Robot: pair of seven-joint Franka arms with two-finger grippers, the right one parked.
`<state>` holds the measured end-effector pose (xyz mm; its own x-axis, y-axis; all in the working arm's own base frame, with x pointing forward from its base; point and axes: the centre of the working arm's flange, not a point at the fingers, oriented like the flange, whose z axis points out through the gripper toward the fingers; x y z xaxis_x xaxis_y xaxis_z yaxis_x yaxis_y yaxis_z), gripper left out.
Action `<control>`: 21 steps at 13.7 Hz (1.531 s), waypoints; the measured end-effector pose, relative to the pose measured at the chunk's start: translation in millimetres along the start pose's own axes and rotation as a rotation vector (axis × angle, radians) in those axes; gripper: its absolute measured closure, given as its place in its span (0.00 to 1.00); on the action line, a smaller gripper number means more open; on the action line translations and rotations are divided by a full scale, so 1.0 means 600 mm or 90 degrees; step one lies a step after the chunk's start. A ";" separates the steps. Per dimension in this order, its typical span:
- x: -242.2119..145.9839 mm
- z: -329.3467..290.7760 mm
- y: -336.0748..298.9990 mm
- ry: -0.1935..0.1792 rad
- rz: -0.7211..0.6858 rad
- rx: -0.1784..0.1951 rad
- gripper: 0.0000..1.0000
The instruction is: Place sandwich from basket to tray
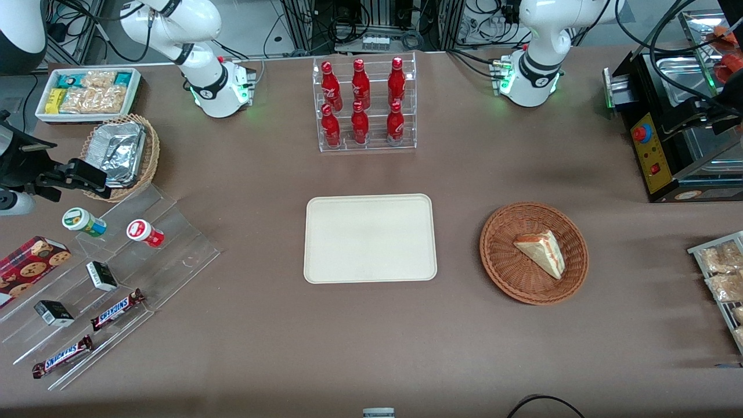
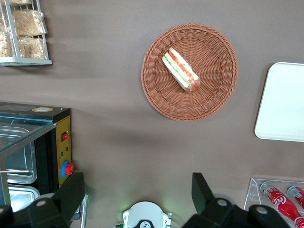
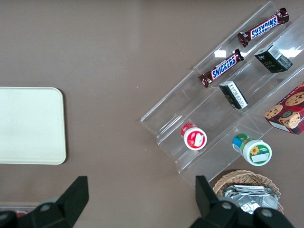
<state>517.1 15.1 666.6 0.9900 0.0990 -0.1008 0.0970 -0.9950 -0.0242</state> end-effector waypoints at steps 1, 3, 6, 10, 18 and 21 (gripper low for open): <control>0.000 0.000 0.001 0.000 0.000 0.000 0.00; 0.000 0.000 0.003 -0.001 0.002 0.000 0.00; -0.001 0.000 0.010 -0.002 0.007 -0.012 0.00; 0.008 0.015 0.027 -0.012 0.012 -0.011 0.00; 0.116 0.268 0.095 0.045 -0.314 -0.031 0.00; 0.131 0.370 0.151 0.054 -0.409 -0.034 0.00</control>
<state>580.7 -64.3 435.5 0.7374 0.6755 -0.0038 0.6754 -0.7374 -0.0043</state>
